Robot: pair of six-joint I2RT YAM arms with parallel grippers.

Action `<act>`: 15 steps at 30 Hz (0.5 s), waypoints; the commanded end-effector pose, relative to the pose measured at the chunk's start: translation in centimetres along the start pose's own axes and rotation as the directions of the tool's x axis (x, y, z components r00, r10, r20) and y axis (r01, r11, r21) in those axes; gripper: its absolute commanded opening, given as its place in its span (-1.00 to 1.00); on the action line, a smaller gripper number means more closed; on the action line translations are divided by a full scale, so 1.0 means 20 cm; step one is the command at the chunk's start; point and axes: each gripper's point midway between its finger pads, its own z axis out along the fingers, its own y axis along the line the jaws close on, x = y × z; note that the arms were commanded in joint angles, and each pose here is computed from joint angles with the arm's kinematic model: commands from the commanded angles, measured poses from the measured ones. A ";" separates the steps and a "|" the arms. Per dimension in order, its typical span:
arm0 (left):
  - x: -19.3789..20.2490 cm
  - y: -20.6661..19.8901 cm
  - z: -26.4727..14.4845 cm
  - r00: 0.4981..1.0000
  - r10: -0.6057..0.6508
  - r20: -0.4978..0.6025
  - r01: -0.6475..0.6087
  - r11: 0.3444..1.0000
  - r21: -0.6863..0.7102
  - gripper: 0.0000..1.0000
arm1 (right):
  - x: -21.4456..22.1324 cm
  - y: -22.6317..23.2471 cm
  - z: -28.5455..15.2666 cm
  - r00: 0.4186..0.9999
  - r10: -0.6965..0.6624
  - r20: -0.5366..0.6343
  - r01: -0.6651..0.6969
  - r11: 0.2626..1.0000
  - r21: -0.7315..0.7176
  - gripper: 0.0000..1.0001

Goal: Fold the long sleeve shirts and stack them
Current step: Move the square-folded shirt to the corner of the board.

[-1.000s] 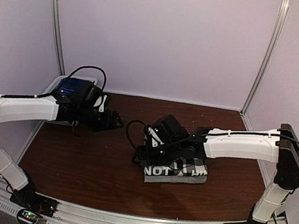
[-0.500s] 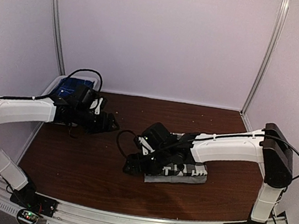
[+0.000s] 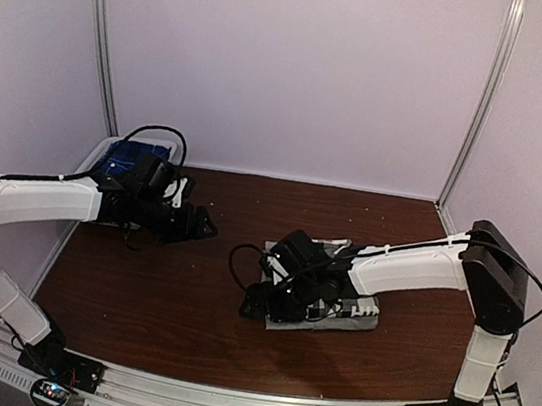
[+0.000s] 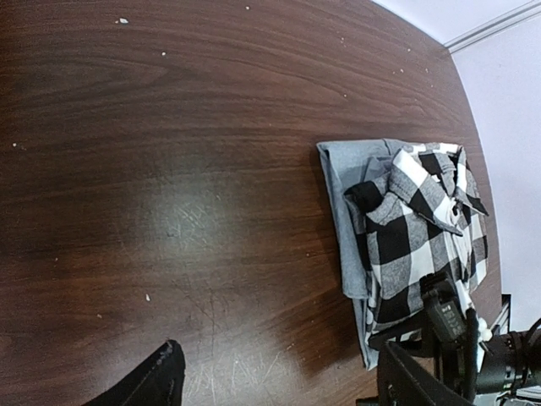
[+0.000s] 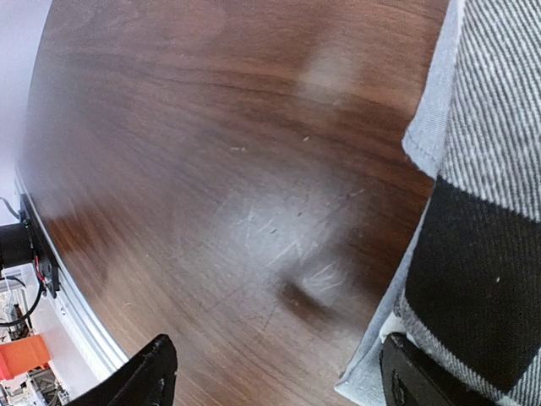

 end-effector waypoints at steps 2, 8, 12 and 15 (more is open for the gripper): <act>-0.04 -0.02 0.01 1.000 0.012 0.020 -0.013 1.000 0.025 0.59 | -0.08 -0.23 -0.04 0.998 0.040 0.052 -0.044 0.995 0.091 0.69; -0.05 -0.03 0.02 1.000 0.010 0.011 -0.010 1.000 0.028 0.59 | -0.20 -0.47 -0.09 0.993 0.081 0.088 -0.093 0.986 0.141 0.69; -0.06 -0.03 0.02 1.000 0.010 0.013 -0.011 1.000 0.021 0.59 | -0.26 -0.64 -0.14 0.991 0.094 0.099 -0.111 0.976 0.187 0.69; -0.06 -0.03 0.02 1.000 0.010 0.011 -0.010 1.000 0.018 0.59 | -0.28 -0.79 -0.18 0.987 0.119 0.105 -0.140 0.966 0.219 0.69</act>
